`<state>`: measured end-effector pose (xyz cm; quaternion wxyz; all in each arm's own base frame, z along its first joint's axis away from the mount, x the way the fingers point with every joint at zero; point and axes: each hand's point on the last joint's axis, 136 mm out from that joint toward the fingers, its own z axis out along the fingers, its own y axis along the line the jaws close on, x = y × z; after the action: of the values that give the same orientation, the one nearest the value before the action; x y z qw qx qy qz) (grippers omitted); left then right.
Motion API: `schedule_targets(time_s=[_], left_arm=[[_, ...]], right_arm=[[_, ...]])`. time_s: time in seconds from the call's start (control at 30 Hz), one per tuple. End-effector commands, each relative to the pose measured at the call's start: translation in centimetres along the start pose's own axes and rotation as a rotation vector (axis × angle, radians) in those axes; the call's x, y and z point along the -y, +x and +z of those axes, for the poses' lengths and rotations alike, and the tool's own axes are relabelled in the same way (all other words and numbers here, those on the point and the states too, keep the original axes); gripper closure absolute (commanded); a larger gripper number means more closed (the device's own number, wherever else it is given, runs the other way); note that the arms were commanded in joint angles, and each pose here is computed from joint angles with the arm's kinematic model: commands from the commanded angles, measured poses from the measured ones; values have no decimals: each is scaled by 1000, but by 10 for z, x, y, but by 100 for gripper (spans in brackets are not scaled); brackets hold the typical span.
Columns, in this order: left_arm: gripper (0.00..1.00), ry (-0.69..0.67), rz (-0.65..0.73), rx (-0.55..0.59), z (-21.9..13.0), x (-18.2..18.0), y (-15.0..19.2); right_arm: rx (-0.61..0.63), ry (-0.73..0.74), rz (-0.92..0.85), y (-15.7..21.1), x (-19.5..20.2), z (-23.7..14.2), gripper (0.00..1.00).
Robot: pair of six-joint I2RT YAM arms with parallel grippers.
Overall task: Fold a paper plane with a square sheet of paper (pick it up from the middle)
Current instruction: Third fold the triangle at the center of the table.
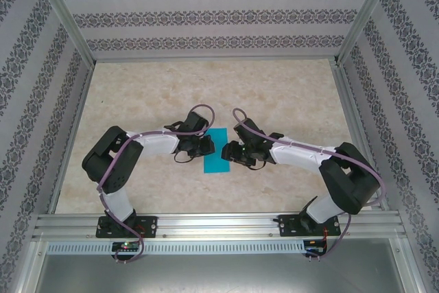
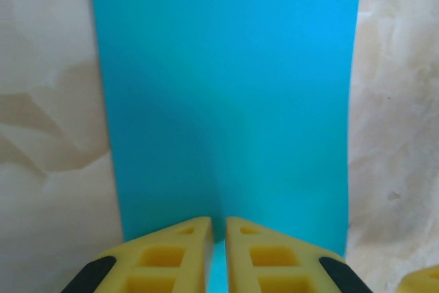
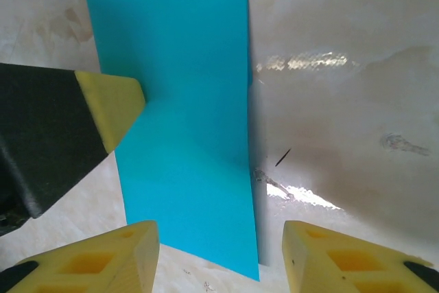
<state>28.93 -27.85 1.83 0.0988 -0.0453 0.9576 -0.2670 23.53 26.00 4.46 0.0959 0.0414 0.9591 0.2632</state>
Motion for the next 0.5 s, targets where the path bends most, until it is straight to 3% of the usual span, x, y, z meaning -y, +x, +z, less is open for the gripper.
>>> schedule_targets(time_s=[0.0, 0.47], left_arm=[[85, -84, 8, -17, 6, -14, 8], [85, -123, -25, -29, 13, -34, 19]], right_arm=[[-40, -8, 20, 8, 3, 7, 49], [-130, -32, -18, 30, 0, 21, 53]])
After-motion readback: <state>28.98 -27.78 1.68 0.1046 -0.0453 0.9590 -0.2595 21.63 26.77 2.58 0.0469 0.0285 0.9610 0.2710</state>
